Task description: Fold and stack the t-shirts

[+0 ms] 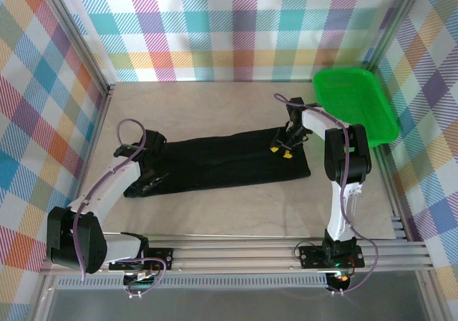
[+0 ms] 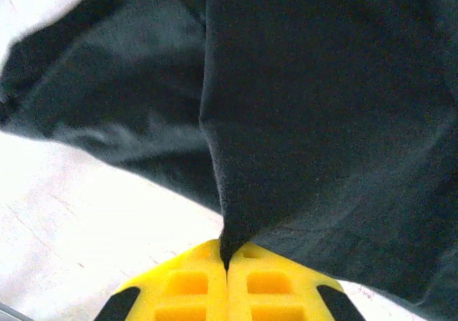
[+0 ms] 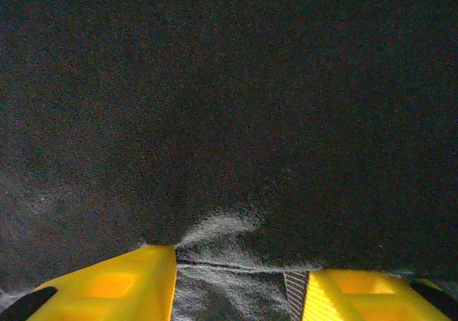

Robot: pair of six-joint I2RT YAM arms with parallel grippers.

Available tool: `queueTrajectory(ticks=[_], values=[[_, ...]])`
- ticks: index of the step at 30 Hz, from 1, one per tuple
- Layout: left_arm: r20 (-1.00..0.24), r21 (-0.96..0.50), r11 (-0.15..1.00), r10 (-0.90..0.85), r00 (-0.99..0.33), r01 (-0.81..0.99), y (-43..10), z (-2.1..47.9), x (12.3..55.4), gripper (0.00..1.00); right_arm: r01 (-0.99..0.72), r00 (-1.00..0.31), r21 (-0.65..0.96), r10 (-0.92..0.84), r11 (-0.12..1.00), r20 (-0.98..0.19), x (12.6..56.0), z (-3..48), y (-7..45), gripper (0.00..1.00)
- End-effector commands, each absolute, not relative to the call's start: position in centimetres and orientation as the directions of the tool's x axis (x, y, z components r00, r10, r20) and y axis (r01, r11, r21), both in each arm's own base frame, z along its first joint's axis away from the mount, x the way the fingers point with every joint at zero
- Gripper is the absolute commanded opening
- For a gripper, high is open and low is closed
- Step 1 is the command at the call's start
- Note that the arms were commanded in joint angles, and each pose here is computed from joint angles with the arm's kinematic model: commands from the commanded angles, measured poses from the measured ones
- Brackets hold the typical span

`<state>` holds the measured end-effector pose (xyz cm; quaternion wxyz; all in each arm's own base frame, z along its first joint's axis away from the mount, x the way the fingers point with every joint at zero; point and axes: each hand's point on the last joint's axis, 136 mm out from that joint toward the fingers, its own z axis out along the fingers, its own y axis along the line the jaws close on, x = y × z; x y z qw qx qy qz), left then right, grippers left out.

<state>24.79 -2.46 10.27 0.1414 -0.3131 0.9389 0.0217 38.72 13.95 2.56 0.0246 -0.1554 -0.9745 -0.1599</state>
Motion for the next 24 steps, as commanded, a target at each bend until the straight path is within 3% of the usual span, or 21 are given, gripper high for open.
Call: queueTrajectory(ticks=[1, 11, 21, 24], values=[[-0.322, 0.059, 0.808, -0.541, -0.777, -0.586, -0.1, 11.1, 24.7, 0.0, 0.321, -0.947, 0.284, 0.296, 0.904, 0.127, 38.3, 1.9, 13.6, 0.45], [-0.273, 0.145, 0.743, -0.605, -0.748, -0.654, 2.3, 7.2, 23.1, 0.0, 0.328, -0.944, 0.28, 0.302, 0.902, 0.132, 38.5, 1.9, 13.6, 0.45], [-0.252, 0.22, 0.73, -0.599, -0.76, -0.647, 4.3, 4.3, 26.0, 0.01, 0.329, -0.943, 0.272, 0.3, 0.904, 0.141, 38.2, 1.4, 13.5, 0.45], [-0.239, 0.252, 0.729, -0.591, -0.771, -0.637, 4.6, 3.8, 26.7, 0.17, 0.321, -0.946, 0.284, 0.294, 0.904, 0.135, 38.4, 1.7, 13.7, 0.45]])
